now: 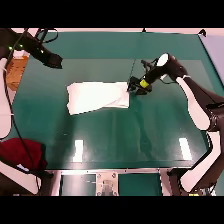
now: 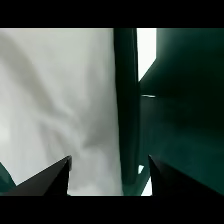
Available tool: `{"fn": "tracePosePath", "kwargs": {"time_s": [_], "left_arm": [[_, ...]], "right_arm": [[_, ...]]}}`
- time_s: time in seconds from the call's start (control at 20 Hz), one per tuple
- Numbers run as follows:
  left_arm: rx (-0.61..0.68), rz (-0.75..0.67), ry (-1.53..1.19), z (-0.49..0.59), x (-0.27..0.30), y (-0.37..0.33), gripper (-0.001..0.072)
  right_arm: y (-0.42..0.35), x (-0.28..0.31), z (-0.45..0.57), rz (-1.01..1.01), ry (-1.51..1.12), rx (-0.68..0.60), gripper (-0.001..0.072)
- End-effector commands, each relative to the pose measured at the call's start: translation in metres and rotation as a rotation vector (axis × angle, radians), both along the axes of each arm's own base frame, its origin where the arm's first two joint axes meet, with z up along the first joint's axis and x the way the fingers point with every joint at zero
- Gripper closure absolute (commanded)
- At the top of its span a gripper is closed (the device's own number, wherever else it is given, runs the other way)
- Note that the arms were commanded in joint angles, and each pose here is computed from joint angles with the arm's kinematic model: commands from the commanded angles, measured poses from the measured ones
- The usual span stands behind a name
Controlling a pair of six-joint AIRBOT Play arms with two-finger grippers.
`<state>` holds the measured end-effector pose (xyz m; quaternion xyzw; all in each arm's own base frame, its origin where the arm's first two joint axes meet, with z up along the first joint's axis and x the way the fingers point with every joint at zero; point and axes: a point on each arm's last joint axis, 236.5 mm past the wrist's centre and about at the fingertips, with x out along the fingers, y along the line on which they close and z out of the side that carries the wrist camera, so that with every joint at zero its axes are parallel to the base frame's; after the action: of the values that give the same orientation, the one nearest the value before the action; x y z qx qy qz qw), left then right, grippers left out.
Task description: Fold the shirts.
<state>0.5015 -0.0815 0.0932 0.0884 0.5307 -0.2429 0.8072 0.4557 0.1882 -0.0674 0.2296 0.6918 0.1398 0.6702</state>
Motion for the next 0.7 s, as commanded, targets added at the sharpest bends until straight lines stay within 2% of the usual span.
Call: {"fn": "tracePosePath", "kwargs": {"time_s": [0.0, 0.2, 0.25, 0.3, 0.35, 0.4, 0.65], "left_arm": [[0.0, 0.001, 0.001, 0.0, 0.0, 0.0, 0.0683], [-0.003, 0.007, 0.009, -0.002, -0.001, 0.0, 0.0683], [-0.003, 0.007, 0.018, -0.005, -0.002, 0.0, 0.0683], [-0.002, 0.006, 0.029, -0.009, -0.004, 0.0, 0.0683], [-0.002, 0.006, 0.043, -0.013, -0.006, 0.0, 0.0683], [-0.001, 0.006, 0.051, -0.016, -0.007, 0.0, 0.0683], [-0.001, 0.005, 0.055, -0.017, -0.008, 0.0, 0.0683]], "right_arm": [[0.036, 0.005, -0.016, -0.094, -0.019, 0.178, 0.0171], [0.073, 0.006, -0.02, -0.116, -0.01, 0.284, 0.0172], [0.078, 0.005, -0.021, -0.116, -0.004, 0.297, 0.0231], [0.08, 0.005, -0.02, -0.098, -0.019, 0.306, 0.0476], [0.082, 0.007, -0.015, -0.096, -0.027, 0.322, 0.0613], [0.083, 0.011, -0.007, -0.094, -0.035, 0.342, 0.0674], [0.05, 0.042, 0.097, -0.031, -0.212, 0.415, 0.069]]}}
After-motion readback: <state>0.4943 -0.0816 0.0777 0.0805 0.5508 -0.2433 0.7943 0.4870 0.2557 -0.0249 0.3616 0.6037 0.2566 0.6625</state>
